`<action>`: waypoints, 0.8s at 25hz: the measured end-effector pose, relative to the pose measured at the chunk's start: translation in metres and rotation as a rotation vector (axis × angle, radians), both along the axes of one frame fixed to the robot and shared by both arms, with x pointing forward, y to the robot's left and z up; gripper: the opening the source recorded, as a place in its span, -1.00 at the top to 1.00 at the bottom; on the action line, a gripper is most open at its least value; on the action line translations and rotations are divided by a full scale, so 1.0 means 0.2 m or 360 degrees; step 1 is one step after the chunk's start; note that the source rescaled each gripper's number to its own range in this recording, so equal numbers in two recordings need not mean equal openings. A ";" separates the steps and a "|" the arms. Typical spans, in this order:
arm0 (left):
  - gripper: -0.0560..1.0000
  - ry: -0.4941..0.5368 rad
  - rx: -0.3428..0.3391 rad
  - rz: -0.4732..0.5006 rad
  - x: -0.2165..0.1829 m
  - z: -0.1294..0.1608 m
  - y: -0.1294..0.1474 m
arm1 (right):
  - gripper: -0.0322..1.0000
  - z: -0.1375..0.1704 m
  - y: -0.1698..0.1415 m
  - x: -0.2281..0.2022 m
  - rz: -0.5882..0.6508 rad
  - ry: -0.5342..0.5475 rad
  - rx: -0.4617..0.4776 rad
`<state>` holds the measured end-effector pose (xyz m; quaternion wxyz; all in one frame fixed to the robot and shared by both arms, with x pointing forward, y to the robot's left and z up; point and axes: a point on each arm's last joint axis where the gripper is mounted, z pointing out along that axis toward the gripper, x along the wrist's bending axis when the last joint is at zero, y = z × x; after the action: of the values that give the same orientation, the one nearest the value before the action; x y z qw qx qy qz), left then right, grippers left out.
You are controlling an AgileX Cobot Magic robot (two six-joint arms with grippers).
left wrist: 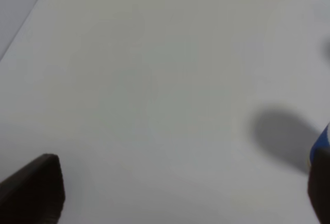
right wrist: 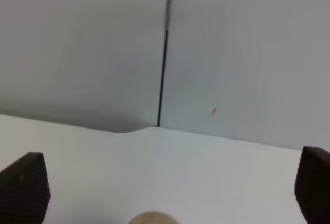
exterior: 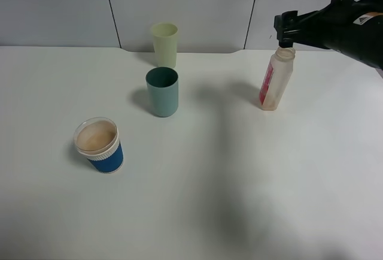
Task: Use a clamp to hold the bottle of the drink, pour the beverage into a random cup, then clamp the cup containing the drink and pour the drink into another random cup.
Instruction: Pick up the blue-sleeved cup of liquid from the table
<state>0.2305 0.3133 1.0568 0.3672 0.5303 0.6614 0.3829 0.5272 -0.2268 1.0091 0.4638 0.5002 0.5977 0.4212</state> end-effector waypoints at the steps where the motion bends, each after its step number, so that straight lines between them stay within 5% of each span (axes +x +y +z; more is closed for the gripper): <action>1: -0.78 0.0000 0.0000 0.0000 0.00 0.00 0.00 | -0.82 0.06 0.00 -0.05 0.0076 0.0041 -0.0008; 11: -0.78 0.0000 0.0000 0.0000 0.00 0.00 0.00 | -0.82 0.28 0.03 -0.22 0.0364 -0.0063 0.0061; 15: -0.78 0.0000 0.0000 0.0000 0.00 0.00 0.00 | -0.82 0.33 0.04 -0.30 0.0428 0.0029 0.0214; 20: -0.78 0.0000 0.0000 0.0000 0.00 0.00 0.00 | -0.87 0.36 -0.01 -0.42 0.0384 0.0180 0.0217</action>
<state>0.2305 0.3133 1.0568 0.3672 0.5303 0.6614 0.3829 0.4428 -0.2293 1.0820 0.3404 0.4781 0.6485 0.4848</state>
